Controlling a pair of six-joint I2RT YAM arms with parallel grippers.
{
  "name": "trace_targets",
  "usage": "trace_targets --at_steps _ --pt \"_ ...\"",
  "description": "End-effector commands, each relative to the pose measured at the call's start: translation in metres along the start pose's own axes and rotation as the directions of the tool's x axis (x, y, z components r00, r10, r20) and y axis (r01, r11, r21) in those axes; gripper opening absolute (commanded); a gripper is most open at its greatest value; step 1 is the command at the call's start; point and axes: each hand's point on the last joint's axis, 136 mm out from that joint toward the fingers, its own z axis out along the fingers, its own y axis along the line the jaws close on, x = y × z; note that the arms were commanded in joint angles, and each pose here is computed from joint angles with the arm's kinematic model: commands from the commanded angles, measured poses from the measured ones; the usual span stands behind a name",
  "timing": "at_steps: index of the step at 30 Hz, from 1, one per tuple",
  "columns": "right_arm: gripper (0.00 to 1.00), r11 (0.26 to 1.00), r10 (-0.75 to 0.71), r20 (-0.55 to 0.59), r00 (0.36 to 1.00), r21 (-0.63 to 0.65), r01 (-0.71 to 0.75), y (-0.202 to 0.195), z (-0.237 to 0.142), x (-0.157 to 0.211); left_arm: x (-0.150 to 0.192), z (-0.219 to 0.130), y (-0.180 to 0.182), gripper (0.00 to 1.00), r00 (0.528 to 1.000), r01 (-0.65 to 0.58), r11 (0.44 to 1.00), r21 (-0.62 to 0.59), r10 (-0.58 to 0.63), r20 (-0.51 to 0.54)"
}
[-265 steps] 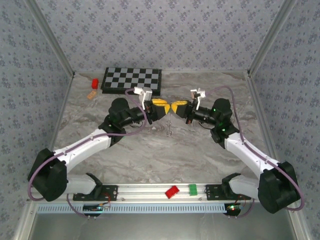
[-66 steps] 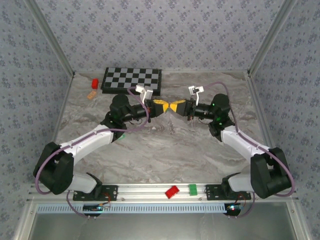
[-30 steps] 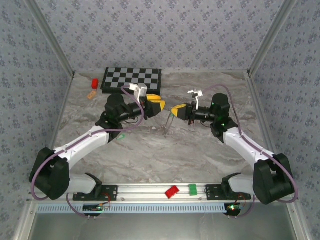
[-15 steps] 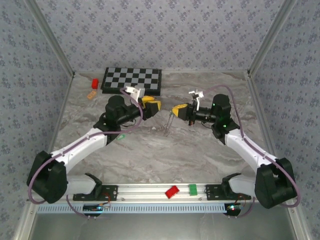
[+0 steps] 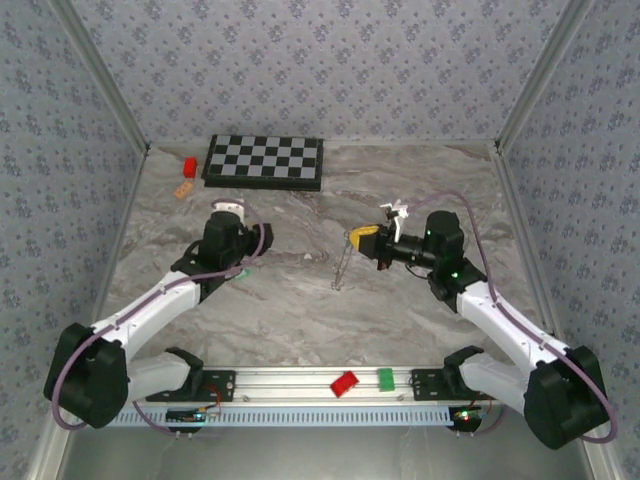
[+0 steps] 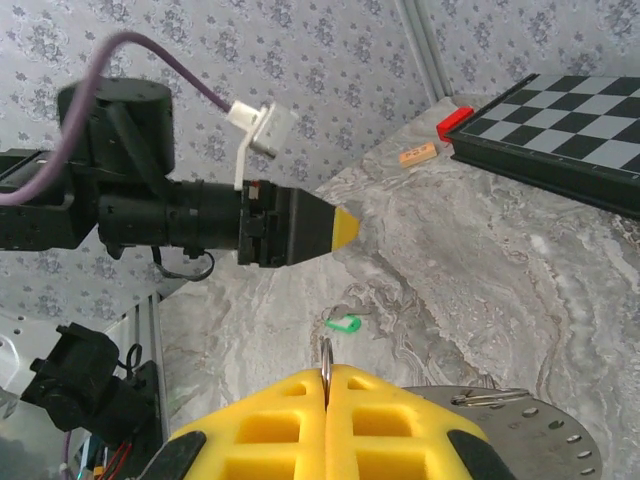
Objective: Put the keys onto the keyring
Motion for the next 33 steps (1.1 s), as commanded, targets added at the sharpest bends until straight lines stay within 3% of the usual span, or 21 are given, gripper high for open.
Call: trace_targets --at_steps 1,7,16,28,33 --pt "0.0 0.999 -0.052 0.055 0.997 0.009 0.051 0.007 -0.005 -0.012 0.019 -0.004 0.043 0.6 0.99 0.121 0.977 -0.175 -0.132 -0.049" --pt "0.0 0.998 -0.056 0.074 0.996 0.009 0.055 0.011 -0.009 -0.012 0.037 -0.003 0.079 0.51 0.952 0.246 0.916 -0.318 -0.289 -0.096" --pt "0.0 0.998 -0.057 0.076 0.995 0.003 0.057 0.013 -0.008 -0.01 0.068 0.015 0.087 0.5 0.929 0.218 0.911 -0.349 -0.303 -0.212" --pt "0.0 0.999 -0.053 0.069 0.996 0.0 0.053 0.012 -0.005 -0.008 0.088 0.025 0.055 0.44 0.891 0.27 0.944 -0.191 -0.32 -0.323" --pt "0.0 0.999 -0.05 0.065 0.997 -0.007 0.051 0.013 -0.004 -0.007 0.089 0.024 0.036 0.42 0.898 0.247 0.963 -0.109 -0.269 -0.348"
